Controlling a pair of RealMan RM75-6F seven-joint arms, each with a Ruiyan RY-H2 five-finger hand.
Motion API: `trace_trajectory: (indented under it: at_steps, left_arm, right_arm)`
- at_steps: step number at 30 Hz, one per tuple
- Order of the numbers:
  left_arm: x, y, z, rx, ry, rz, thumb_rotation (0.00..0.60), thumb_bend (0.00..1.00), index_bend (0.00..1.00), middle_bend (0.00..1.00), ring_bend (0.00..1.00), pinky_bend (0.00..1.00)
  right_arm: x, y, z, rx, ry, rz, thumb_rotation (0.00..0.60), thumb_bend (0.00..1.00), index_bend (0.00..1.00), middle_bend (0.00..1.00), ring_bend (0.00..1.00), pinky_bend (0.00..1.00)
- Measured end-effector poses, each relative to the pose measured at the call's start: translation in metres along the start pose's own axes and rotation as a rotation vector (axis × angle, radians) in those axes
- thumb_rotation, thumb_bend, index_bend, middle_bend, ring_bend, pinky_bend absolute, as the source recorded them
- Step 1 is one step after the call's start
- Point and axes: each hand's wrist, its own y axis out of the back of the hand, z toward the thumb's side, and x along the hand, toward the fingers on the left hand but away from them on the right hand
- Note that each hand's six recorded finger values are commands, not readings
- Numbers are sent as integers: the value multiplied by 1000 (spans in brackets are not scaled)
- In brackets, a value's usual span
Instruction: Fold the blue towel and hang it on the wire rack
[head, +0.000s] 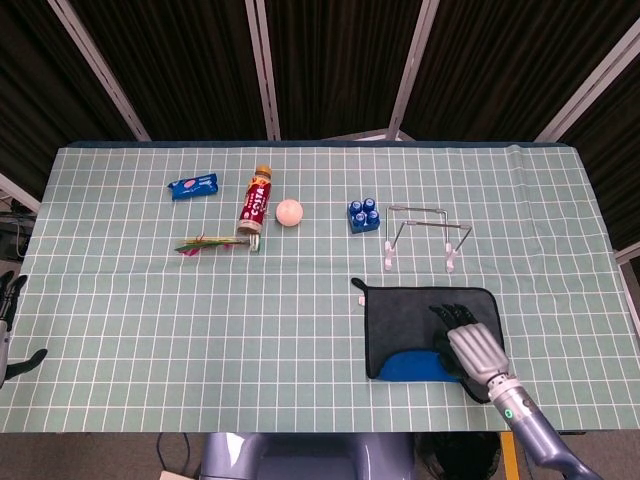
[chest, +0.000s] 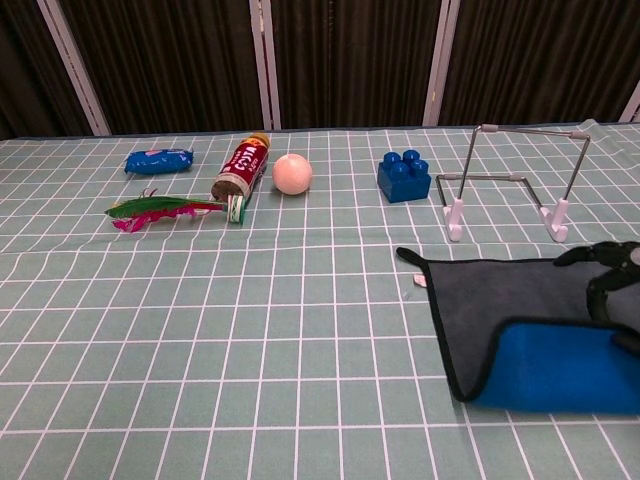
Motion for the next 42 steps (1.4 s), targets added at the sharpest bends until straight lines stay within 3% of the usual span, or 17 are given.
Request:
trace_trajectory:
  at_steps: [13, 32, 42]
  left_arm:
    - [7, -7, -2, 16, 21, -21, 600, 0, 0, 0, 0, 0]
    - [10, -10, -4, 20, 32, -32, 600, 0, 0, 0, 0, 0]
    - [12, -12, -5, 23, 37, -41, 600, 0, 0, 0, 0, 0]
  right_arm:
    - [-60, 31, 1, 98, -64, -18, 600, 411, 670, 82, 0, 0]
    - [-91, 39, 5, 92, -78, -34, 600, 405, 670, 88, 0, 0]
    - [-102, 43, 1, 66, -125, -33, 600, 403, 670, 88, 0, 0]
